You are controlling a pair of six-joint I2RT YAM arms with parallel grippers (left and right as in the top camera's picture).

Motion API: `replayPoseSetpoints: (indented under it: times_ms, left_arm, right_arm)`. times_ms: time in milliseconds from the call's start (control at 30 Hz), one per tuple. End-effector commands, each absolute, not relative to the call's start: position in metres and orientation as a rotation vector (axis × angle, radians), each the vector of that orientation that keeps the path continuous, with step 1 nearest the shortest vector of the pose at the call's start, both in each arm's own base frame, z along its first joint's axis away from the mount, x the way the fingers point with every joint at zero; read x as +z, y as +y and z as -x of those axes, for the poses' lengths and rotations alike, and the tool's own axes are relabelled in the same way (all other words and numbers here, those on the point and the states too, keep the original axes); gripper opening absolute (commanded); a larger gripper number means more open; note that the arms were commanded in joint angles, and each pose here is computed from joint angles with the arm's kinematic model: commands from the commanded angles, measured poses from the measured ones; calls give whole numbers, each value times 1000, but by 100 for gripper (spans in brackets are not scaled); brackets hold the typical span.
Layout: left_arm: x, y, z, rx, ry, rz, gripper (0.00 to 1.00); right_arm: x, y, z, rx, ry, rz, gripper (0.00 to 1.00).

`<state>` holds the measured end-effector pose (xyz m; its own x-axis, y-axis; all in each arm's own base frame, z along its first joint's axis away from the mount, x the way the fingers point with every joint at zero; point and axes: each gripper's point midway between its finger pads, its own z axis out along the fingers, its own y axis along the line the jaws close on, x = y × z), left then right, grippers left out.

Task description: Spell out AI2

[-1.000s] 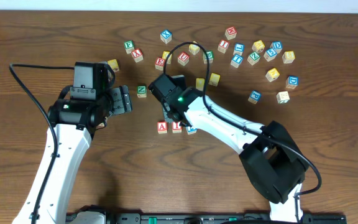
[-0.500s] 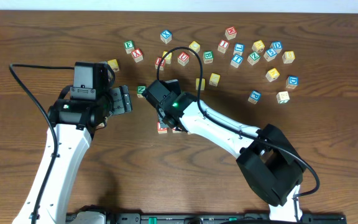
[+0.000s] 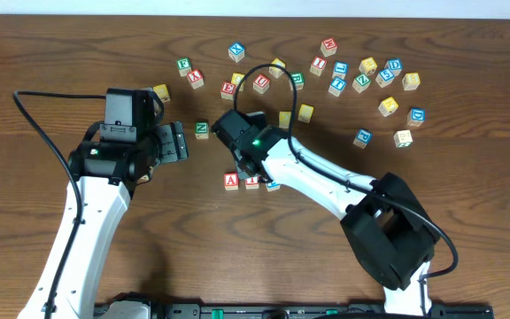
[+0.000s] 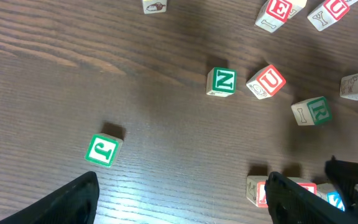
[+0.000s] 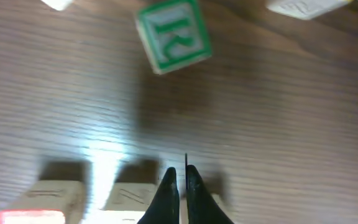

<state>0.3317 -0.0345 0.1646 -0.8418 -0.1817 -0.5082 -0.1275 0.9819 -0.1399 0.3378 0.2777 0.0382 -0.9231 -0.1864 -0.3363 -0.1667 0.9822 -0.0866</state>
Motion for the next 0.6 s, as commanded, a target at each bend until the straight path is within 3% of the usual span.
replayPoseSetpoints:
  times_ms: [0,567]
  left_arm:
    - [169,-31,-335,-115,2573,211,84]
    - [169,-31,-335,-115,2573,211,84]
  right_arm:
    - [51,266,-337,-113,2766,232,1]
    - [78,251,-324,-147,2773,225,1]
